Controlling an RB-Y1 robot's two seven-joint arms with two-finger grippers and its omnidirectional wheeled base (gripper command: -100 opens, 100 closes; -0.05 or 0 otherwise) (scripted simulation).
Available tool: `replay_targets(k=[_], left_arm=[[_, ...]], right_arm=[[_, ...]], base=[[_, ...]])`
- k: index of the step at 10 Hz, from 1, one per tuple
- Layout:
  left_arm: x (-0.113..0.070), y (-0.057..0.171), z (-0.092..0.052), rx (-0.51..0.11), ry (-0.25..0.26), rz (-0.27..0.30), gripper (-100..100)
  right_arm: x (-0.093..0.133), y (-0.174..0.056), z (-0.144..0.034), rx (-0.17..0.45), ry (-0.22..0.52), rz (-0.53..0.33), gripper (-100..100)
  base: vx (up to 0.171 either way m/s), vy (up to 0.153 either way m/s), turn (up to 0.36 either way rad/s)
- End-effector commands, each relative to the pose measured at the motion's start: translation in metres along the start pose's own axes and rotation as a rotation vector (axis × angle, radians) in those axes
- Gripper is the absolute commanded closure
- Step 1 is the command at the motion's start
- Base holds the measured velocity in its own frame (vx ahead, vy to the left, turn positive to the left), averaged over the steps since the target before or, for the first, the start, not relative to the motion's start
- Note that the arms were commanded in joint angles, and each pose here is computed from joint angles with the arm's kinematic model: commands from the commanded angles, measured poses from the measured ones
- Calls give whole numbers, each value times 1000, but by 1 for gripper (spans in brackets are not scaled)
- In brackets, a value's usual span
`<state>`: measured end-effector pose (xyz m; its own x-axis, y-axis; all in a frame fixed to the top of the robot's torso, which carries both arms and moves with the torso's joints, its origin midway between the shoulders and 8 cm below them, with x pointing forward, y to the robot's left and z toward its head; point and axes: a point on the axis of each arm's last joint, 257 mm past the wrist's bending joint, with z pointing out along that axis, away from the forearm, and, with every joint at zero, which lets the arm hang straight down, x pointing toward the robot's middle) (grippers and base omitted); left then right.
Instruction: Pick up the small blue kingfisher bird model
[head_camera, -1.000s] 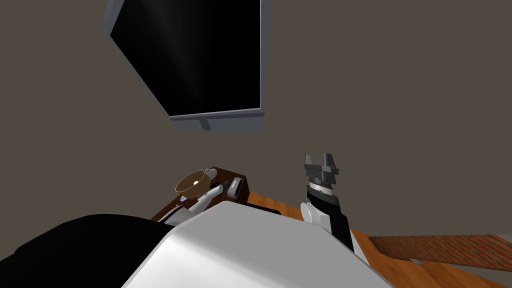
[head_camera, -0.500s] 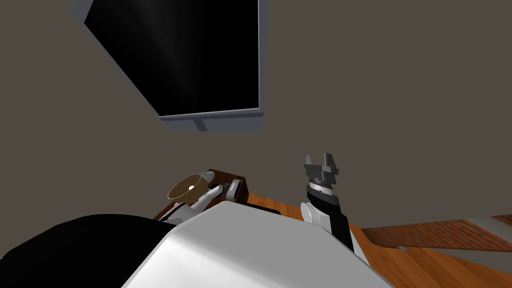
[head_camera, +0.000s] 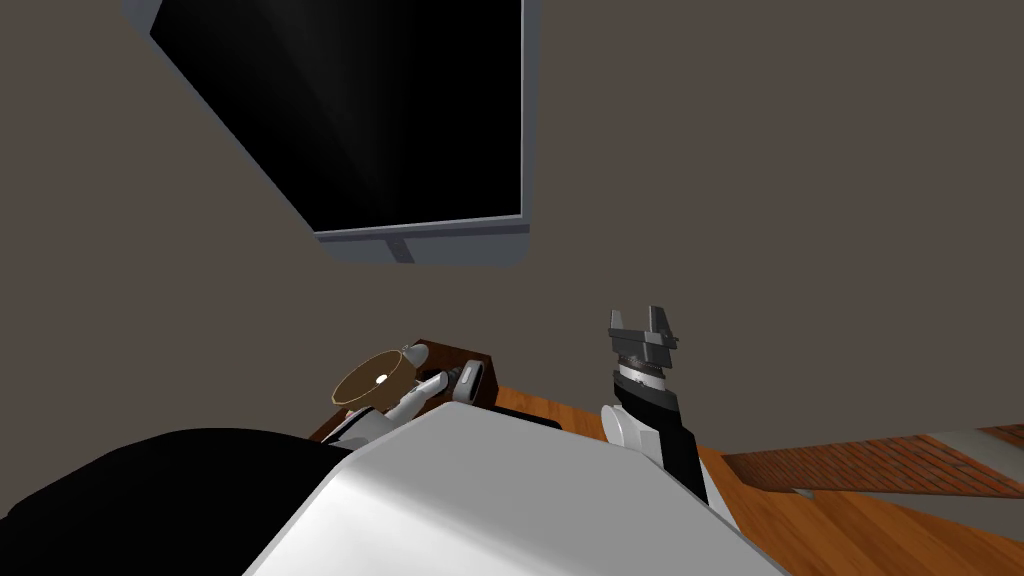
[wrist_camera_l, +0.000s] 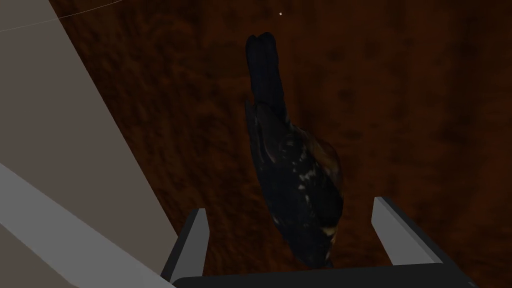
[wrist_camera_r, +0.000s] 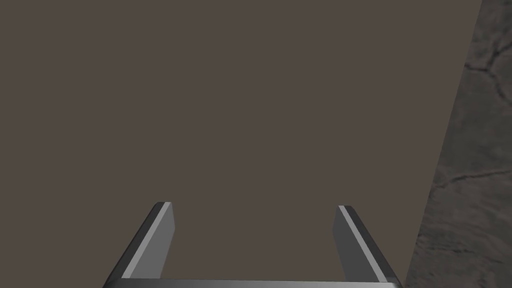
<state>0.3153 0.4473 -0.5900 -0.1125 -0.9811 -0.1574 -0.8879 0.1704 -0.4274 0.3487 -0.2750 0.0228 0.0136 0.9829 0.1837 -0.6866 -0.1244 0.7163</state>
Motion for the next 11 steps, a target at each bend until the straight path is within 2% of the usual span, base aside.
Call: replay_targets(k=[1,3,4,5,9,10,11], left_arm=[[13,4,5,0,-3,-10,-100],[24,6,8,0,-4,-15,-100],[19,5,7,1,-6,-20,-100],[20,5,7,2,-8,-17,100],[20,6,7,1,-7,-19,100],[20,6,7,1,-6,-19,0],[9,3,4,0,-2,-9,100]], right_arm=[[0,0,0,0,0,0,0],[0,0,0,0,0,0,0],[0,0,0,0,0,0,0],[0,0,0,0,0,0,0],[0,0,0,0,0,0,0],[0,0,0,0,0,0,0],[0,0,0,0,0,0,0]], base=[[-15,13,-49],[-15,15,-50],[-6,4,-15],[0,0,0],[0,0,0],[0,0,0],[20,-14,67]])
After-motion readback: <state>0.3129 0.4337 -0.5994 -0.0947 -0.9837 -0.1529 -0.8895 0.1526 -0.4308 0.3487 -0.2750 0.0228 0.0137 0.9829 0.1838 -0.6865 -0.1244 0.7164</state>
